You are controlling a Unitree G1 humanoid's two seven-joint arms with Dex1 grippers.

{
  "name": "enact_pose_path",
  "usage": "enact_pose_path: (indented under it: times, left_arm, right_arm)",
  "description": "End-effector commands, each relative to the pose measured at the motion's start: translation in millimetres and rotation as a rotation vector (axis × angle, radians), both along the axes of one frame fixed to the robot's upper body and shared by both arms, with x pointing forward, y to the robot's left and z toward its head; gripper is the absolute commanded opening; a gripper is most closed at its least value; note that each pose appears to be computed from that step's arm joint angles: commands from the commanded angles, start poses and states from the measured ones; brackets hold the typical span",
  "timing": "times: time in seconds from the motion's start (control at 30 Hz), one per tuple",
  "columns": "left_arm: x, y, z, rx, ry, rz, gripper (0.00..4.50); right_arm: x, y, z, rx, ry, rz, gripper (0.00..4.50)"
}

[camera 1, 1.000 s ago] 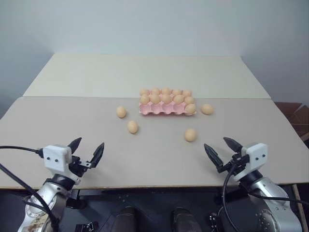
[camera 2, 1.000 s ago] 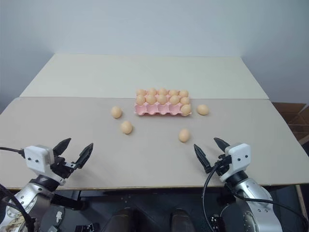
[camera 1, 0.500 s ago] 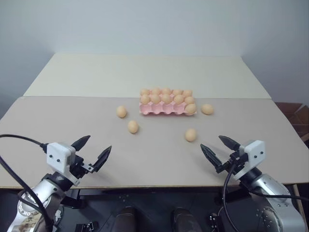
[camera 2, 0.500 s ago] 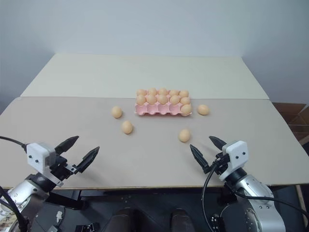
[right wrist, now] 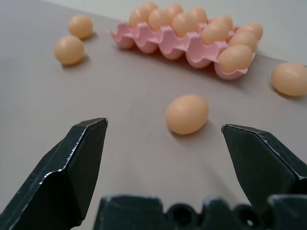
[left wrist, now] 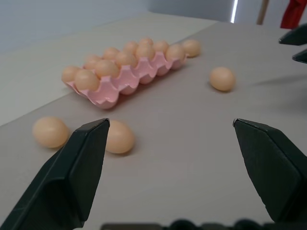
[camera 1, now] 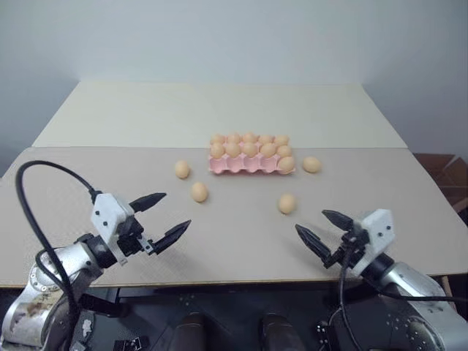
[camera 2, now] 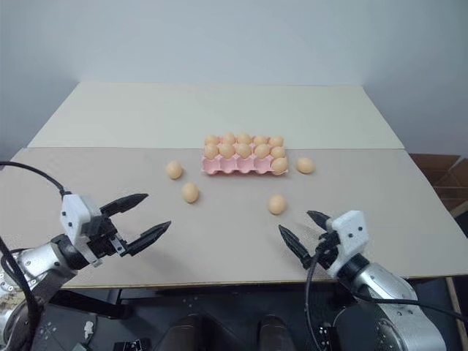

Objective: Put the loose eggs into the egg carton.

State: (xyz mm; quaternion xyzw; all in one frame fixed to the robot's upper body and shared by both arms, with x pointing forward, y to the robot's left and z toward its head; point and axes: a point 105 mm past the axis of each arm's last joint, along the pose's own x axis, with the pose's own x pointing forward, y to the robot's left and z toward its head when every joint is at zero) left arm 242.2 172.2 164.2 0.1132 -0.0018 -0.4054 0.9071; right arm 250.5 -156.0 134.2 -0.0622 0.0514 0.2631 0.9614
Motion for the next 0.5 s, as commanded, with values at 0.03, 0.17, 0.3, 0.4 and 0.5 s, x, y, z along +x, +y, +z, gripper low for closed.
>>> enact_pose_path:
  times: [0.03,0.17,0.3,0.4,0.5]
  left_arm:
    - [0,-7,1,0.047,-0.013,-0.079,4.48]
    - [4,-11,0,0.052,-0.017,-0.110,4.48]
    - [5,-13,-1,0.060,-0.018,-0.122,4.48]
    - [6,-13,-2,0.064,-0.019,-0.128,4.48]
    - [8,-14,-2,0.067,-0.024,-0.136,4.48]
  right_arm:
    - [11,9,6,-0.057,-0.013,-0.071,4.50]
    - [31,11,7,-0.080,-0.009,-0.192,4.50]
    - [46,9,5,-0.051,0.042,-0.292,4.50]
    - [53,12,3,-0.021,0.087,-0.318,4.50]
    - [62,17,-2,-0.017,0.126,-0.338,4.50]
